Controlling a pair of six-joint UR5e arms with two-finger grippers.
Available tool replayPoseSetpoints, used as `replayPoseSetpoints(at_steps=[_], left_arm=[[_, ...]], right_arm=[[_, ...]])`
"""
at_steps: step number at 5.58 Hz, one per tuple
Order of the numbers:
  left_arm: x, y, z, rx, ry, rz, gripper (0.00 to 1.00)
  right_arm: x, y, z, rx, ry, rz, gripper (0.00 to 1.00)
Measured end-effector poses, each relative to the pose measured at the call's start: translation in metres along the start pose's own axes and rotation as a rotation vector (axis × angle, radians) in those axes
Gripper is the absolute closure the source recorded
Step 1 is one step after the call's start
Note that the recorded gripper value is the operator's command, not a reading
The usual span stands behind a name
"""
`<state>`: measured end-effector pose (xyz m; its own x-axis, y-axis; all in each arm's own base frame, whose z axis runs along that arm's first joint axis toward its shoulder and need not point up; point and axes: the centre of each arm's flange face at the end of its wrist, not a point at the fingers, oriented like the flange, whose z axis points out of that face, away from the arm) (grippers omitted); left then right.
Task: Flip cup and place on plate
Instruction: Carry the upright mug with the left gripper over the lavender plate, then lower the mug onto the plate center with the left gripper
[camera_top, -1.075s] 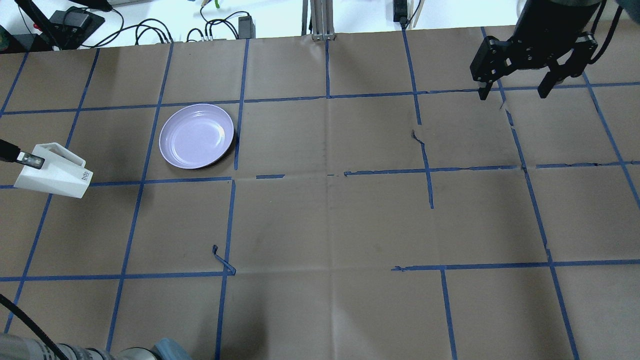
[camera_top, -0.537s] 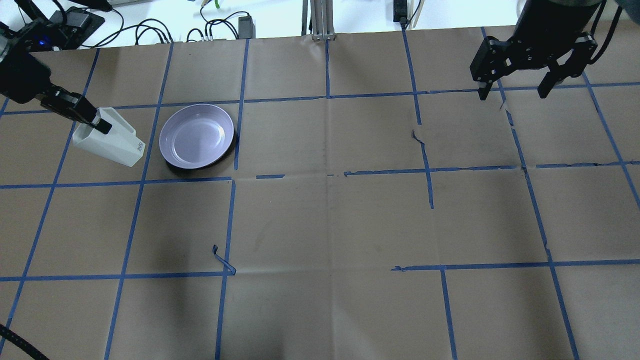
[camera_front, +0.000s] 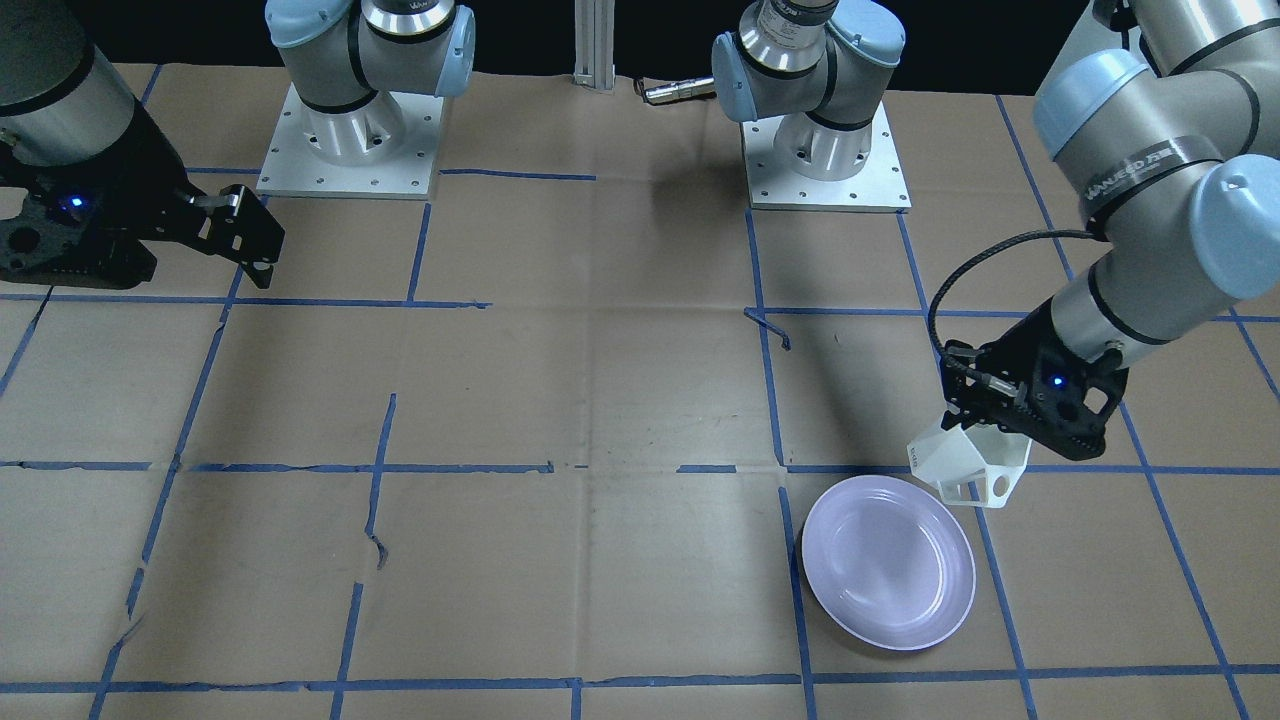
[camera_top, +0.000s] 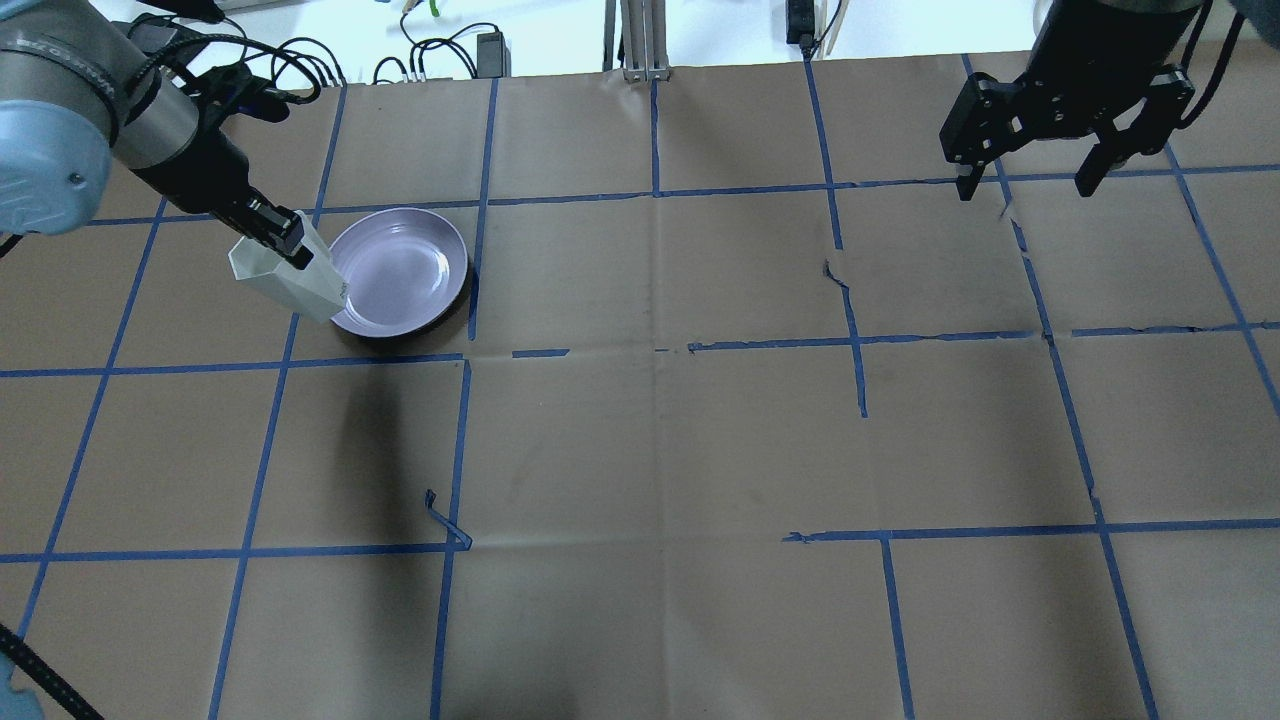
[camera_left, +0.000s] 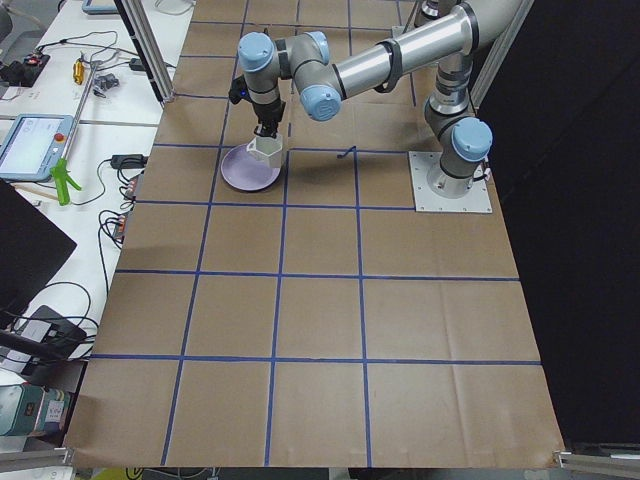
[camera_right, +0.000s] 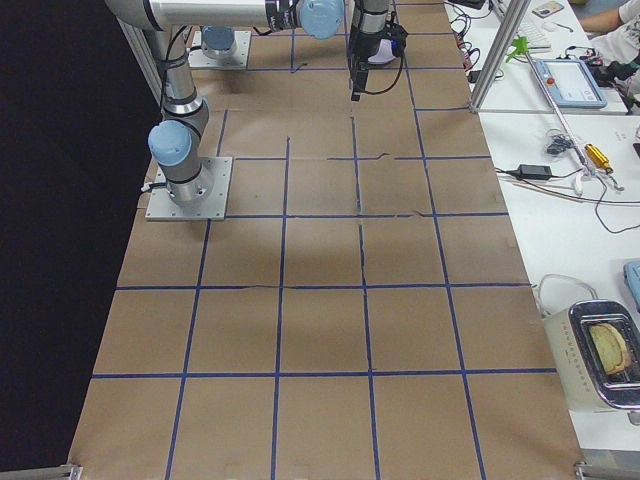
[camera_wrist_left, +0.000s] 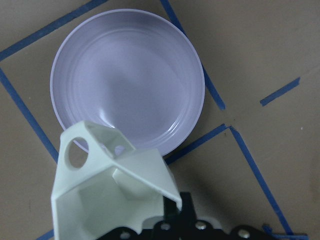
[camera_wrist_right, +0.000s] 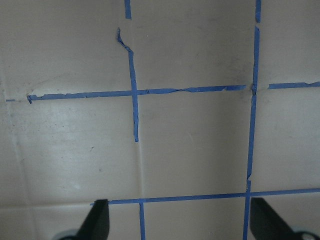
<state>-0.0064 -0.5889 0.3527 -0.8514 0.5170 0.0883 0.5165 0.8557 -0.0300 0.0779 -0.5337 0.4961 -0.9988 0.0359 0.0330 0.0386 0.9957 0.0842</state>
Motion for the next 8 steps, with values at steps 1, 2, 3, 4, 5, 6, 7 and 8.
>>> replayPoseSetpoints(at_steps=[1, 2, 3, 4, 5, 6, 7, 8], left_arm=[[0.018, -0.02, 0.018, -0.026, -0.058, 0.045, 1.0], [0.024, -0.034, 0.037, -0.027, -0.082, 0.047, 1.0], [0.023, -0.043, 0.051, -0.014, -0.098, 0.015, 1.0], [0.019, -0.05, 0.062, -0.001, -0.109, -0.015, 1.0], [0.015, -0.054, 0.073, 0.006, -0.114, -0.026, 1.0], [0.014, -0.057, 0.083, 0.002, -0.111, -0.027, 0.99], [0.015, -0.06, 0.091, -0.005, -0.105, -0.024, 0.96], [0.018, -0.062, 0.095, -0.008, -0.104, -0.018, 0.93]], right_arm=[[0.0, 0.0, 0.0, 0.0, 0.0, 0.0, 0.0], [0.0, 0.0, 0.0, 0.0, 0.0, 0.0, 0.0], [0.0, 0.0, 0.0, 0.0, 0.0, 0.0, 0.0], [0.0, 0.0, 0.0, 0.0, 0.0, 0.0, 0.0], [0.0, 0.0, 0.0, 0.0, 0.0, 0.0, 0.0], [0.0, 0.0, 0.0, 0.0, 0.0, 0.0, 0.0], [0.0, 0.0, 0.0, 0.0, 0.0, 0.0, 0.0], [0.0, 0.0, 0.0, 0.0, 0.0, 0.0, 0.0]])
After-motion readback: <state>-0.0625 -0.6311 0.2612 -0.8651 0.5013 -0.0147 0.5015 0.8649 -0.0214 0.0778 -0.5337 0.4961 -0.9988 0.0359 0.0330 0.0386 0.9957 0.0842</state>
